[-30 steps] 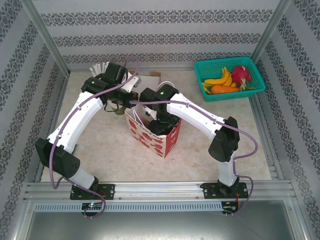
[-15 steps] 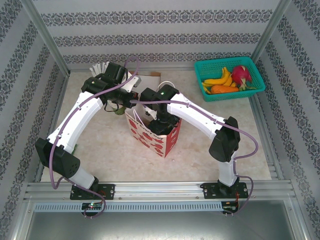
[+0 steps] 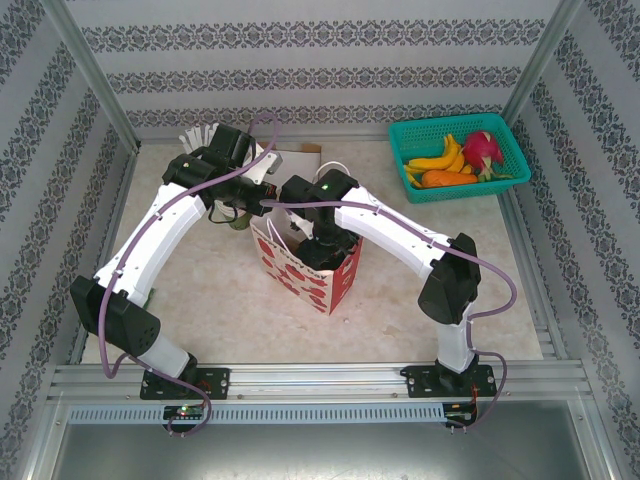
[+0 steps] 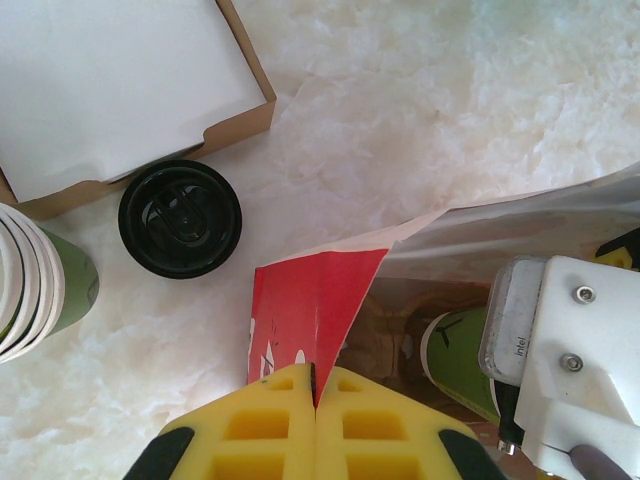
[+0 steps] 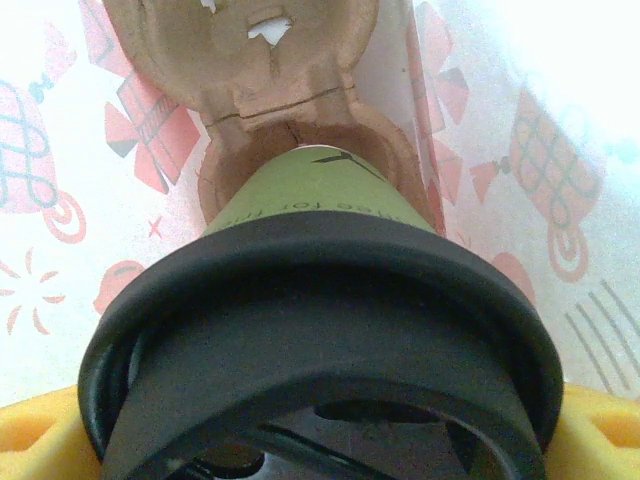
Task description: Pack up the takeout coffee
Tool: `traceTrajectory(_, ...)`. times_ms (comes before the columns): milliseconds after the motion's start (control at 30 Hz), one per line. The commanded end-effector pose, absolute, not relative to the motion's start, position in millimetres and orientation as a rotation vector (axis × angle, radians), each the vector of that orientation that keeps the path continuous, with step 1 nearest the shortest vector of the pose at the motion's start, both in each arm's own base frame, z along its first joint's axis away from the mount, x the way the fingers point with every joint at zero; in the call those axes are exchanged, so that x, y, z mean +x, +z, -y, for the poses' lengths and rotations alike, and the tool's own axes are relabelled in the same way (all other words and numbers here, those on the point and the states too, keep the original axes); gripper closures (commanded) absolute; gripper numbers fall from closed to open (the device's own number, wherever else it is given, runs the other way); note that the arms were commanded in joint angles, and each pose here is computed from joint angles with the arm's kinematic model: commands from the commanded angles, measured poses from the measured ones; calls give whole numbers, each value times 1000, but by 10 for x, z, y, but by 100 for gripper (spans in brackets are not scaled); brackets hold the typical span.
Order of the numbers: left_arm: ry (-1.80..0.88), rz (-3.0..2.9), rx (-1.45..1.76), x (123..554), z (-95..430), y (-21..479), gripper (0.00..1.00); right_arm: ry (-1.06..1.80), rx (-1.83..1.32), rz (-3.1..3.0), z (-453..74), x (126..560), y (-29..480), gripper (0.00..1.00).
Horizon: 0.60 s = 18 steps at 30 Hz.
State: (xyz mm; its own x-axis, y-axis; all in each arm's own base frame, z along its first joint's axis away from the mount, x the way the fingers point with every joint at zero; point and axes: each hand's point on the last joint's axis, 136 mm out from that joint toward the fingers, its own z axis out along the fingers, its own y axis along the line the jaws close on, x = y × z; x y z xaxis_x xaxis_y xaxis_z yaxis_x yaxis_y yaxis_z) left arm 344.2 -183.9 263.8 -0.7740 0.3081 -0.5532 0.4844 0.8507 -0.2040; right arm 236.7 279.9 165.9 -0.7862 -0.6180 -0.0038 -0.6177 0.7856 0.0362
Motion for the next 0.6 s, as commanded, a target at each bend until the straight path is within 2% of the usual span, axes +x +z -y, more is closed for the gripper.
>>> traceTrajectory(0, -495, -2478, 570, 3446, 1847, 2722, 100, -79, 990, 2985, -2765, 2363, 1713, 56)
traceTrajectory(567, -496, -2472, 574, 3453, 1853, 2720, 100, -63, 934, 2938, -2709, 2342, 1444, 57)
